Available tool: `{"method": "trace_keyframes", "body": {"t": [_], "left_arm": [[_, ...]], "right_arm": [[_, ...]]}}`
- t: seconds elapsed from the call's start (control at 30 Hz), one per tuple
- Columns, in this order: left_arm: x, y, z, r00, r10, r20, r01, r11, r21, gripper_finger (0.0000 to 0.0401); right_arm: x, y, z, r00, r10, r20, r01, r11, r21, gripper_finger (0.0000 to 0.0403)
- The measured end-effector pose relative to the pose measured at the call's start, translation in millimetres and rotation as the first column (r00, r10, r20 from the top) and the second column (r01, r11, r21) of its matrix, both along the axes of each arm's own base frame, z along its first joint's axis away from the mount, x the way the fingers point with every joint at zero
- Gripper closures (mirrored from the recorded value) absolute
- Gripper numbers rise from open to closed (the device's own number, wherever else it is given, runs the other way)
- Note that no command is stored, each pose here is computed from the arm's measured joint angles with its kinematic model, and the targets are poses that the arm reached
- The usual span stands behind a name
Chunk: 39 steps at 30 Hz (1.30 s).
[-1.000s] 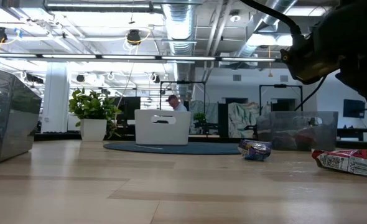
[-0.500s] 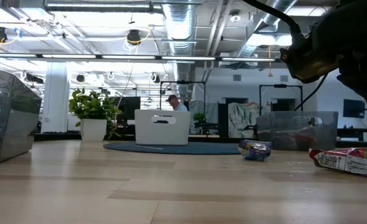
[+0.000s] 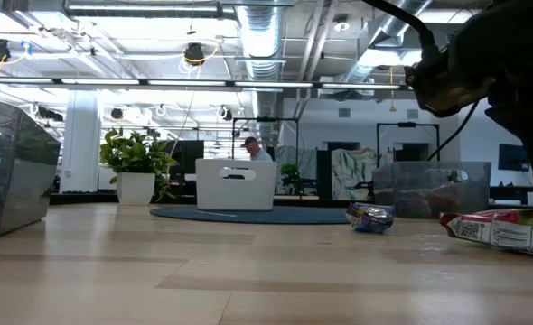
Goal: Pick and place Granola Bars by type
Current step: Put the red granola bar into the top black bin
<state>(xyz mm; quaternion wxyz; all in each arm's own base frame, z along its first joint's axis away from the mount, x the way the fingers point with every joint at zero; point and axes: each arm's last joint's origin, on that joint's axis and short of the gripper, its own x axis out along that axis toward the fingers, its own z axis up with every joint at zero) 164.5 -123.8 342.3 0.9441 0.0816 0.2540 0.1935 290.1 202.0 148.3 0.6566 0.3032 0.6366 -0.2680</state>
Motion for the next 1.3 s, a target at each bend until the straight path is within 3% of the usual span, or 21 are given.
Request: {"method": "trace_keyframes", "body": {"t": [0.9, 1.1, 1.3], "left_arm": [[0, 1, 0, 0.999, 0.033, 0.026, -0.033, 0.999, 0.011, 0.025], [0, 1, 0, 0.998, 0.043, 0.035, -0.043, 0.999, -0.016, 0.025], [0, 1, 0, 0.999, 0.037, 0.026, -0.036, 0.999, -0.04, 0.025]], "right_arm": [[34, 4, 49, 0.938, 0.289, 0.193, -0.293, 0.956, -0.007, 0.0343], [42, -1, 71, 0.92, 0.336, 0.203, -0.325, 0.942, -0.085, 0.0343], [39, -15, 95, 0.926, 0.365, 0.093, -0.343, 0.919, -0.194, 0.0343]]}}
